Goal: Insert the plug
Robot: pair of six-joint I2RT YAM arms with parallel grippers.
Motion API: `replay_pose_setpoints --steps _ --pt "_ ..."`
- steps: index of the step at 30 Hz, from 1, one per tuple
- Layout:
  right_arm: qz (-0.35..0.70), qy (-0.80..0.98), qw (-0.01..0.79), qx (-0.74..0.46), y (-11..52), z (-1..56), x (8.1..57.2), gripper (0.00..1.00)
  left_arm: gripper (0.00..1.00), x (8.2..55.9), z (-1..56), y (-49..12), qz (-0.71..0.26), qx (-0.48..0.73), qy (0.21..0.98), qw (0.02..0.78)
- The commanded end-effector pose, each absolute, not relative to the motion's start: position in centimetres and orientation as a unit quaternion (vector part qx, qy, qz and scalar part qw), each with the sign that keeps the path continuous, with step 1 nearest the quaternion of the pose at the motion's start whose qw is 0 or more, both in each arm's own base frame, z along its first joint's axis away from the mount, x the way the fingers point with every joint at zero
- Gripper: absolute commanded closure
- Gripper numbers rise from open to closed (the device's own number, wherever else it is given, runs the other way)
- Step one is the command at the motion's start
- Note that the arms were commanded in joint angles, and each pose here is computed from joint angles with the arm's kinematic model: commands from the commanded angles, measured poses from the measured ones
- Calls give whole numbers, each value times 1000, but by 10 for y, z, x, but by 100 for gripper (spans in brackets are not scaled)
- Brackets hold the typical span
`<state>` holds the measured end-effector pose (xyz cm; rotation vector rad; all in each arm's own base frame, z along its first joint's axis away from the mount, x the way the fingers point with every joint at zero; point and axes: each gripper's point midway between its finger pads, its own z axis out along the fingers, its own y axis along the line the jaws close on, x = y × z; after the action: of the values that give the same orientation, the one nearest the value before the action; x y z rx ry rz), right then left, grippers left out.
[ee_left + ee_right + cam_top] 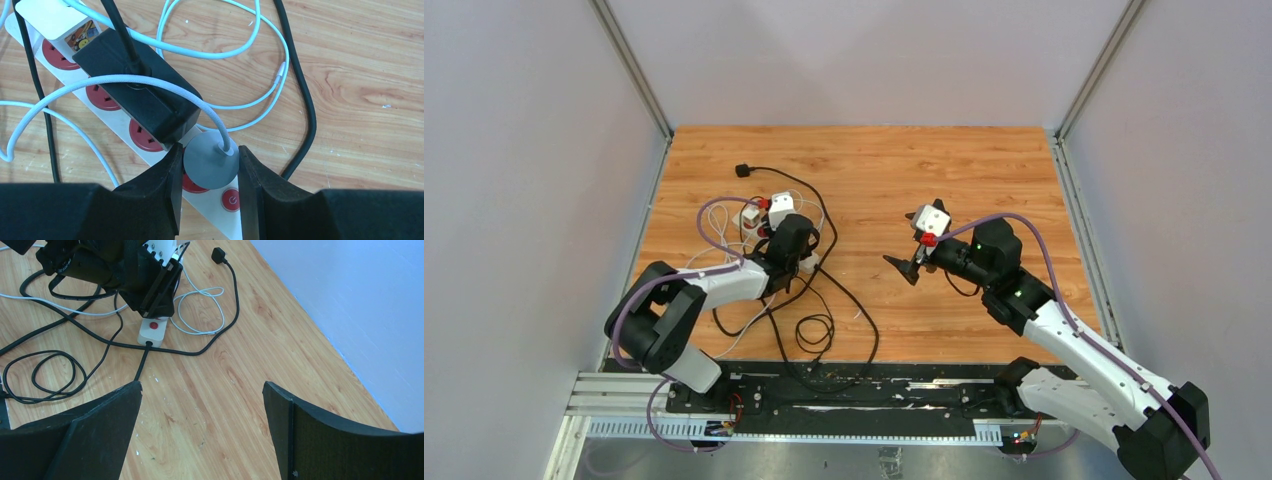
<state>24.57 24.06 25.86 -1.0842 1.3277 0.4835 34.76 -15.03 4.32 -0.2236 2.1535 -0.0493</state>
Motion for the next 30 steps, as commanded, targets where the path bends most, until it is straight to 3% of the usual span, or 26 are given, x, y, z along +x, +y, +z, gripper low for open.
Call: replay_pose_setpoints --steps 1,8,14,19,30 --pt "233 565 633 -475 247 264 238 3 100 194 -86 -130 8 -38 984 173" --pt "232 566 633 -475 247 263 239 4 100 201 -64 -137 -26 -32 977 208" --pt "232 564 636 -473 246 266 238 4 100 207 -55 -128 10 -31 977 209" --pt "236 562 637 -472 245 268 235 4 85 225 -31 -129 24 -39 970 240" --pt "245 550 644 -472 246 276 230 4 70 269 21 -134 45 -59 947 313"
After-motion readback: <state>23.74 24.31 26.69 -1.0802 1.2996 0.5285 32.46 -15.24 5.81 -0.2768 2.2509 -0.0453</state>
